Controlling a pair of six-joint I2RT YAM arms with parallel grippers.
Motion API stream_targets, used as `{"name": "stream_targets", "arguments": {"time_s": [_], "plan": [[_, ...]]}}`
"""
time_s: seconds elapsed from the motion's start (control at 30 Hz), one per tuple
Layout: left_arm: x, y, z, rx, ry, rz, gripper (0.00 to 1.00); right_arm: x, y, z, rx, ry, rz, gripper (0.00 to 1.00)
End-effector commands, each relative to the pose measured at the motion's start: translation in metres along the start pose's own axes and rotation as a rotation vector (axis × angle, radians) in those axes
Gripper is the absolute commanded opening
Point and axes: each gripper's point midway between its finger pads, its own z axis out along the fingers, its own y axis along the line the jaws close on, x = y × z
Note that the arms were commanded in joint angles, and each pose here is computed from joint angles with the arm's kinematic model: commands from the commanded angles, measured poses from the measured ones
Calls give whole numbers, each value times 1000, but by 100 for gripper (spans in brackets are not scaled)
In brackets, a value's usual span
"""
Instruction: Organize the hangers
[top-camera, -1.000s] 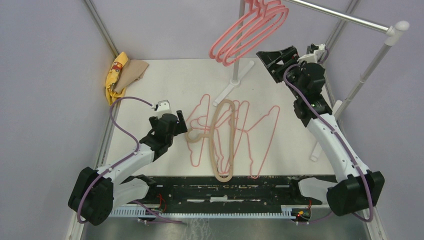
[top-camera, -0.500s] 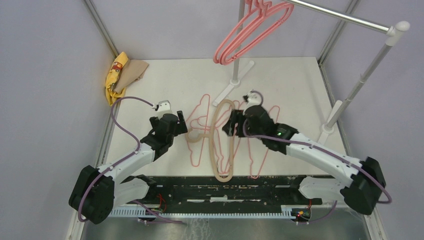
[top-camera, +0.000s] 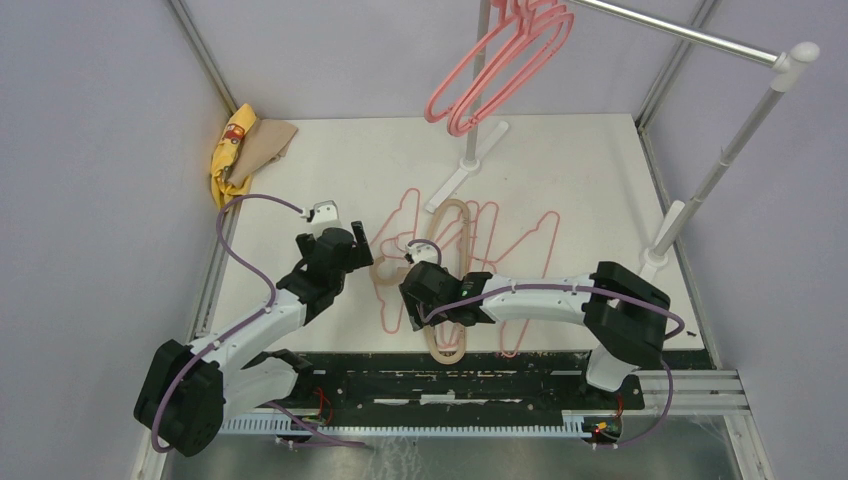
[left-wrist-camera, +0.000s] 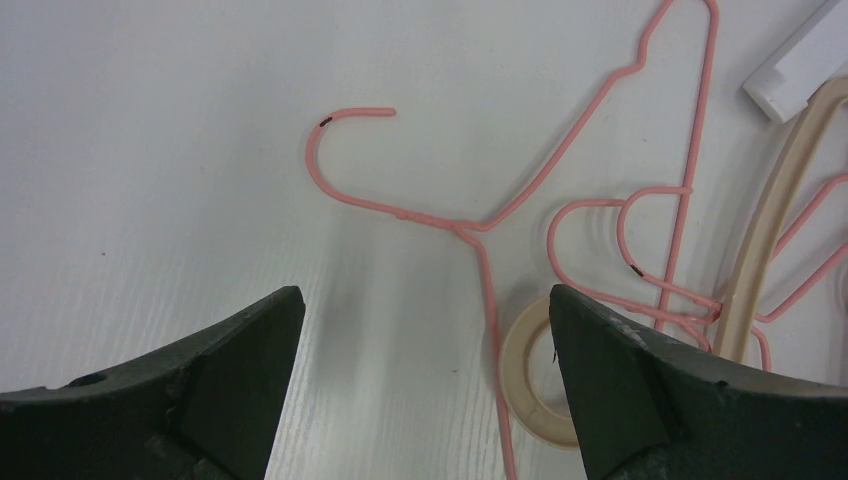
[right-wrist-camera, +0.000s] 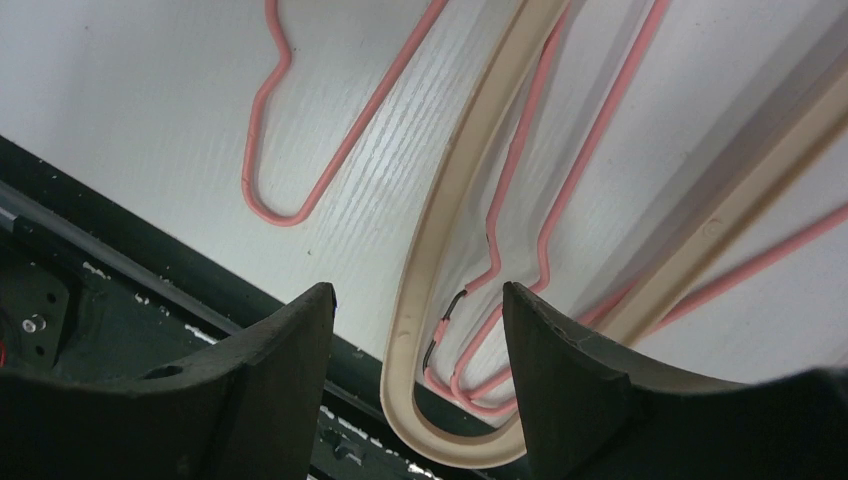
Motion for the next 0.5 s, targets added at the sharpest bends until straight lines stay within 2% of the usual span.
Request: {"name": "stream_targets", "arguments": {"time_s": [0.0, 0.23, 0.47], "plan": [[-12, 3, -3, -17, -49, -25, 99, -16, 14, 12, -9, -37, 14, 70], [-11, 4, -3, -16, -53, -30, 99, -9, 18, 30, 5, 1, 13, 66], [-9, 6, -5, -16, -53, -32, 99, -1, -3, 39, 107, -5, 29, 53]]}}
